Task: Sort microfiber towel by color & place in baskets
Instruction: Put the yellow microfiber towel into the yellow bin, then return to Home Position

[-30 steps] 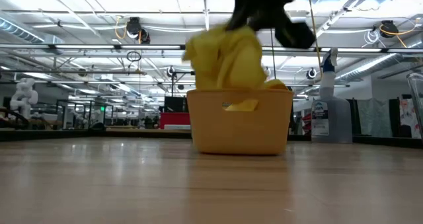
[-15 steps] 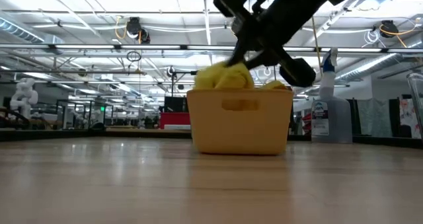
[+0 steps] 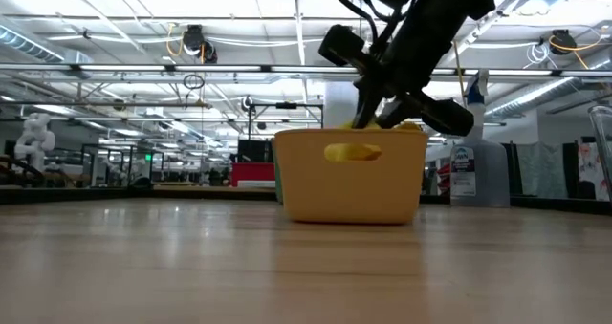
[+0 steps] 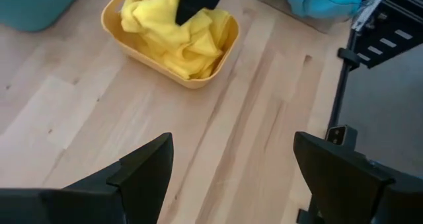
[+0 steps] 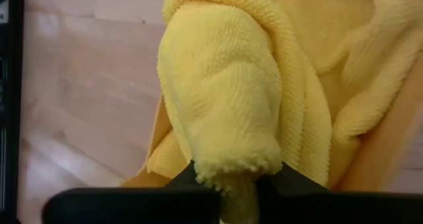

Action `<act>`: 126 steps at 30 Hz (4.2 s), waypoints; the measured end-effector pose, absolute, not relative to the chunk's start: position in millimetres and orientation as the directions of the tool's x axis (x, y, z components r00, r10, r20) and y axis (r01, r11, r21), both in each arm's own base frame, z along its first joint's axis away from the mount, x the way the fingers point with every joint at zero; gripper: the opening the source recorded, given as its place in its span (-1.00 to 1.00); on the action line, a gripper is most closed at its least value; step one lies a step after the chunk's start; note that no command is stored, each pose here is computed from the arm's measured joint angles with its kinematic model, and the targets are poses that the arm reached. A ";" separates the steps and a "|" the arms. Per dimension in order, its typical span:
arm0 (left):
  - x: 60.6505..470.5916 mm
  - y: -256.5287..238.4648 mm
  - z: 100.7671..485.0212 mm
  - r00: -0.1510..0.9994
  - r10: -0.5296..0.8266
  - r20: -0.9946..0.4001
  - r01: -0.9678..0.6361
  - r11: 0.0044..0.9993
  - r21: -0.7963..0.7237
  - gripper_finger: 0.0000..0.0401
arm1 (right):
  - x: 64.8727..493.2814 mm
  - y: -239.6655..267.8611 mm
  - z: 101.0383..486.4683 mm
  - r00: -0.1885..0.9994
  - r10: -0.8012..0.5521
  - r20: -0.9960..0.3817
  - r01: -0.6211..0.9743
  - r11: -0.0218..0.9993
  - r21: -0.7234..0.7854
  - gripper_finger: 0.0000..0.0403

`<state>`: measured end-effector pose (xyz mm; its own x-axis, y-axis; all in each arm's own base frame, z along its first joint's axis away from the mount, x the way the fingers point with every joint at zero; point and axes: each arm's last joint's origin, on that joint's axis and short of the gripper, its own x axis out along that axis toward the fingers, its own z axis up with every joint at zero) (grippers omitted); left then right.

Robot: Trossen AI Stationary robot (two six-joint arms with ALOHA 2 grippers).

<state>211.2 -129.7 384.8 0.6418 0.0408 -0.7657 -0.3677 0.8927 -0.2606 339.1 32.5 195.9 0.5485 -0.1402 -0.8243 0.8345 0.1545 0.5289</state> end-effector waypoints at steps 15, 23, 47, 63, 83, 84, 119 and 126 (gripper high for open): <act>204.5 -141.5 383.4 0.682 0.105 -0.724 -0.407 0.877 -0.256 0.58 | 322.3 36.7 226.2 0.582 0.016 -0.813 0.797 0.186 0.574 -0.05; 198.3 -149.0 384.7 0.717 0.149 -0.681 -0.430 0.864 -0.263 0.58 | 314.5 34.2 276.7 0.796 -0.069 -0.601 0.592 0.290 0.752 -0.06; 201.7 -146.3 386.9 0.741 0.196 -0.642 -0.455 0.850 -0.265 0.58 | 333.1 17.7 206.9 0.546 -0.074 -0.834 0.785 0.394 0.479 -0.98; 202.3 -146.9 388.0 0.743 0.166 -0.648 -0.424 0.866 -0.265 0.56 | 325.9 8.4 244.5 0.647 -0.082 -0.758 0.697 0.466 0.545 -1.00; 202.7 -57.4 454.4 0.912 0.266 -0.312 -0.323 0.935 -0.147 -0.85 | 212.3 15.0 422.7 0.999 -0.020 -0.025 0.024 0.984 0.177 -1.00; 200.3 -53.9 460.4 0.918 0.293 -0.268 -0.345 0.923 -0.169 -0.81 | 205.4 13.9 426.7 1.000 -0.022 -0.004 0.022 0.989 0.146 -1.00; 165.6 -17.9 357.2 0.952 0.217 -0.217 -0.254 0.954 -0.160 -0.99 | 177.1 13.5 359.2 0.963 0.163 -0.214 -0.173 0.984 -0.029 -1.00; 150.6 -12.3 297.0 0.938 0.217 -0.271 -0.252 0.963 -0.099 -0.99 | 164.0 12.7 319.9 0.956 0.160 -0.248 -0.153 0.987 0.046 -1.00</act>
